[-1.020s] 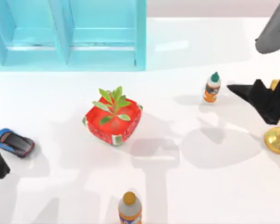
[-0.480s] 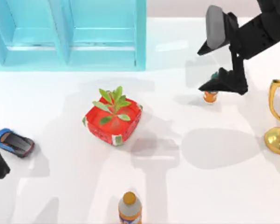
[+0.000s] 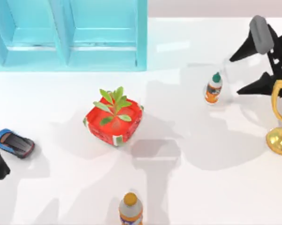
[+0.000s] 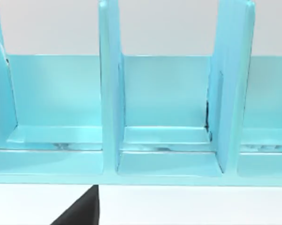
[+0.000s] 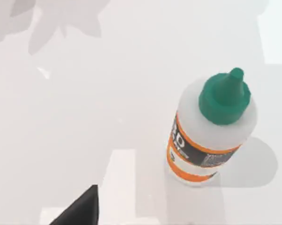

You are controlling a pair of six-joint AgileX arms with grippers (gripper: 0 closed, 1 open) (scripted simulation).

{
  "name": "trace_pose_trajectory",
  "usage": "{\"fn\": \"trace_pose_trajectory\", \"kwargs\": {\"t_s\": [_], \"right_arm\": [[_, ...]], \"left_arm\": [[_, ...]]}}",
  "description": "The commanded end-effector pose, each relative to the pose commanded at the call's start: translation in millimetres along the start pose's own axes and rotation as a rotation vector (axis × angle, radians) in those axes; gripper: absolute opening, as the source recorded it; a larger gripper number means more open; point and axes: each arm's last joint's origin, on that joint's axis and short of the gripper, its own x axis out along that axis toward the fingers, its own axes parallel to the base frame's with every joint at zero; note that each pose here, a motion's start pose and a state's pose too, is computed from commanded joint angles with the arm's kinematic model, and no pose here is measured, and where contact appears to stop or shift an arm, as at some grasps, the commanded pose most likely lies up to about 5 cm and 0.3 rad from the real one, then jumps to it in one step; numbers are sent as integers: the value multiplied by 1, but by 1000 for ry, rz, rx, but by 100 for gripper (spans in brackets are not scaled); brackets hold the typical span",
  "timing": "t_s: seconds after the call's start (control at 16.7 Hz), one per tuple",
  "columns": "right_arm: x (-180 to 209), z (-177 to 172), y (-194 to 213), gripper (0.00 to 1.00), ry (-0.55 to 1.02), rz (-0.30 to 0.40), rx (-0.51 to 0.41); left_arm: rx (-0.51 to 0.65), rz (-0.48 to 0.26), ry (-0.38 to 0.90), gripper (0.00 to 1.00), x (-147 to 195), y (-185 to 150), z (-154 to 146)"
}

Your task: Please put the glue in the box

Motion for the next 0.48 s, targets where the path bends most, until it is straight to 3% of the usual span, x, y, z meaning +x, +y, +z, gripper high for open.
{"fn": "trace_pose_trajectory", "kwargs": {"t_s": [0.48], "right_arm": [[-4, -9, 1, 100, -17, 7, 10]], "left_arm": [[0, 0, 0, 100, 0, 0, 0]]}}
